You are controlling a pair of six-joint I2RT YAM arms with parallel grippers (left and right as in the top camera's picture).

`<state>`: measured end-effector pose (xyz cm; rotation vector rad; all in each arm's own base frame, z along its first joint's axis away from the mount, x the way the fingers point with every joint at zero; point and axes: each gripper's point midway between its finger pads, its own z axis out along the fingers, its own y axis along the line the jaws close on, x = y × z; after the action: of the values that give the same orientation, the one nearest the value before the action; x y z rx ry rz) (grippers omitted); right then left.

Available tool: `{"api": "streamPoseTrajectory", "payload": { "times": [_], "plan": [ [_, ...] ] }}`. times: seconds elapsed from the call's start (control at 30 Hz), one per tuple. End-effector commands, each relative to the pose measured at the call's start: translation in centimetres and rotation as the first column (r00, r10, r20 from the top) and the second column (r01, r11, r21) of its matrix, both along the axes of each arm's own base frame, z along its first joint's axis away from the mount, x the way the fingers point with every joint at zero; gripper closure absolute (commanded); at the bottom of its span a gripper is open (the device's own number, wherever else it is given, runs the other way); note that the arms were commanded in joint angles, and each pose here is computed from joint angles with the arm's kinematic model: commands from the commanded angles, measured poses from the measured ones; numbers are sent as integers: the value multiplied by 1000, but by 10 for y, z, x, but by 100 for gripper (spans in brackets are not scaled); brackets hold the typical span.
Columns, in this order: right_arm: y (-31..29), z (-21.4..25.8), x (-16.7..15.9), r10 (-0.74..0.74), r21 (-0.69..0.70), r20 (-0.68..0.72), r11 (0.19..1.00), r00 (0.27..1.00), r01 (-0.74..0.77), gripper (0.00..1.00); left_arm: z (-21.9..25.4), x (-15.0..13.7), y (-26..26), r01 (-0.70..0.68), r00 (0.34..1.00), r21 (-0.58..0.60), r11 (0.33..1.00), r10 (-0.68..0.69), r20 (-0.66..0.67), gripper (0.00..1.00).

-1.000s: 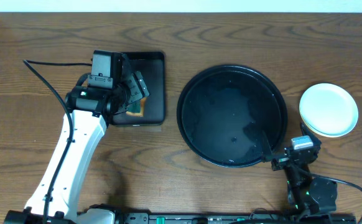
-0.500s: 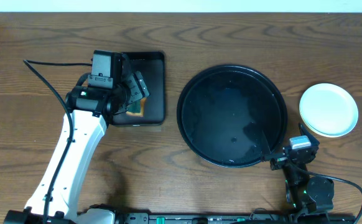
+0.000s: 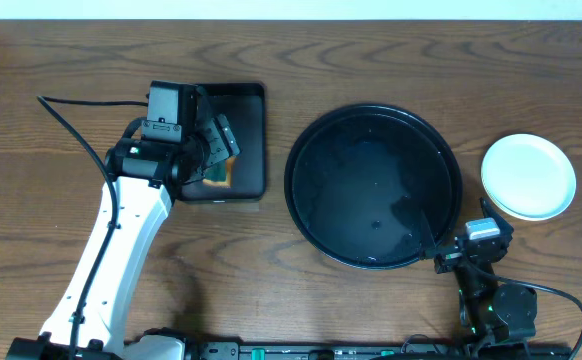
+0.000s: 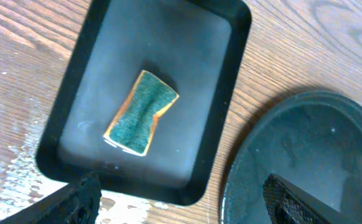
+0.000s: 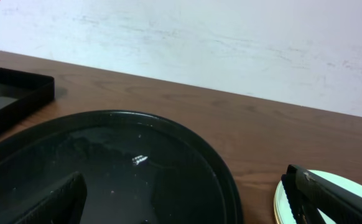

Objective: Clean dirty plates on tray and stack at the side

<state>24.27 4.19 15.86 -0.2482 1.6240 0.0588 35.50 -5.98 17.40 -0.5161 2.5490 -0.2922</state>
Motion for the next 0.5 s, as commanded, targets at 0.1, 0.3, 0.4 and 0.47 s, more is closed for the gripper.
{"api": "streamPoseTrajectory", "payload": {
  "times": [0.1,0.3,0.4,0.47],
  "plan": [
    [-3,-1,0,-15,-11,4,1000,1000,15,1,16,2,23,-65,996,109,992,58,63,16],
    [-3,-1,0,-15,-11,4,1000,1000,15,1,50,-28,28,-76,984,107,991,57,168,16],
    [-3,-1,0,-15,-11,4,1000,1000,15,1,70,-47,42,-130,956,118,984,93,277,16],
    [-3,-1,0,-15,-11,4,1000,1000,15,1,79,-59,51,-171,925,118,978,119,360,16]
  ]
}}
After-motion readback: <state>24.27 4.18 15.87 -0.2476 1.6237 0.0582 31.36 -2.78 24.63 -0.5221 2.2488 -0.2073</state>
